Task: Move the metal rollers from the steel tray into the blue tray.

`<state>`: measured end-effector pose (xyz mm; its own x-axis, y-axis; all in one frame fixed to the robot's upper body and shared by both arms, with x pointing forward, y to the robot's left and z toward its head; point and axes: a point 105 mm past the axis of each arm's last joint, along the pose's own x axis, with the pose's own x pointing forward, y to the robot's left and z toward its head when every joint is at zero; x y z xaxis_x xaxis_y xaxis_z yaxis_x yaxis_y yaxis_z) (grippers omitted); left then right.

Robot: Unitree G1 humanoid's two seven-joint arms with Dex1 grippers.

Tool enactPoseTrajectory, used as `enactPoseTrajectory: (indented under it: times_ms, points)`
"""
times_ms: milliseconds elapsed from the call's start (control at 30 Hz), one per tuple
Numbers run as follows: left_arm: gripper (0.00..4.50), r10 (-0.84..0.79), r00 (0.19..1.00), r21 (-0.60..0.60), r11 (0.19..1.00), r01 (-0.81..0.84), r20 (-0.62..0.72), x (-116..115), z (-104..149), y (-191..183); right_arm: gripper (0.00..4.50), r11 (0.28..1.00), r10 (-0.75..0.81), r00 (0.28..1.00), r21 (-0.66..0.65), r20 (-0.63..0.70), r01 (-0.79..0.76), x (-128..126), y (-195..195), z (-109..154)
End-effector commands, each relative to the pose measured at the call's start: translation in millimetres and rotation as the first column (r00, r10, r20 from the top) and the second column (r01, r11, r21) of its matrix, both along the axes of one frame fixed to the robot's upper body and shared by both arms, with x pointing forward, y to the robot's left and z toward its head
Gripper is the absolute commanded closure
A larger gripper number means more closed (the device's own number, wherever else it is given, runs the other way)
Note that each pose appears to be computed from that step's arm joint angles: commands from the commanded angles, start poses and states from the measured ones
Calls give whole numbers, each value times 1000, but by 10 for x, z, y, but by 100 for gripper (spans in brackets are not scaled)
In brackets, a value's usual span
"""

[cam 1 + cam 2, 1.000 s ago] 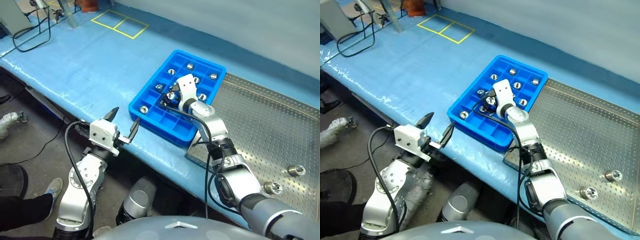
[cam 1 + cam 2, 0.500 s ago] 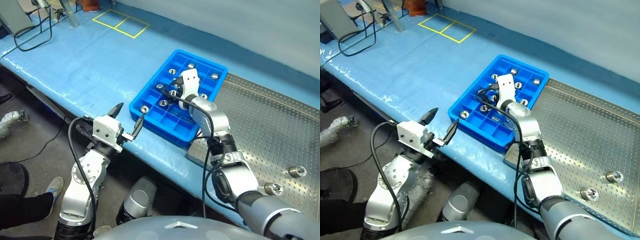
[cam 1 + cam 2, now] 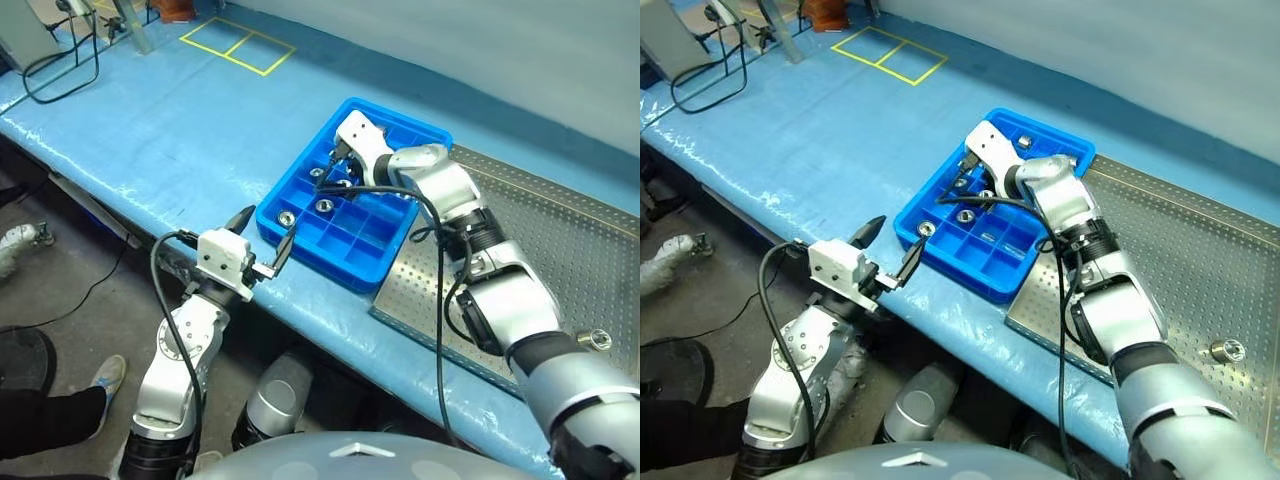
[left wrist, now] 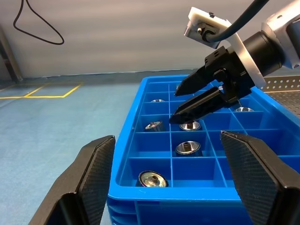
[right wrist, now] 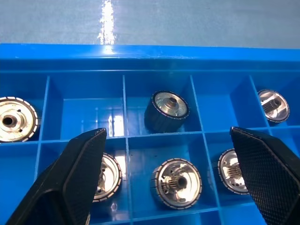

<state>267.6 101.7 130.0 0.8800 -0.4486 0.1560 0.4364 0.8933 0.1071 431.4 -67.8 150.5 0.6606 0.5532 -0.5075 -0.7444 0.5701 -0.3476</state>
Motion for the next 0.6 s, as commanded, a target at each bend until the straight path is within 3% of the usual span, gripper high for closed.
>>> enactPoseTrajectory:
  times_ms: [33,167,233,367,600]
  points:
    - [58,1,999,-8,1000,0,48,-10,78,-19,3,989,94,990,-123,109,-81,70,5,233]
    - [58,1,999,-14,1000,0,53,-4,79,-33,20,955,174,975,-265,140,-132,117,-28,274]
    - [58,3,999,-17,1000,-2,54,-2,78,-34,58,942,192,971,-304,140,-143,138,-61,295]
    - [58,12,999,-23,1000,-11,51,-8,61,-18,183,934,227,970,-301,83,-192,116,-71,310]
    - [58,16,999,-28,1000,-15,47,-10,46,-26,183,936,251,968,-252,-10,-246,67,-55,299]
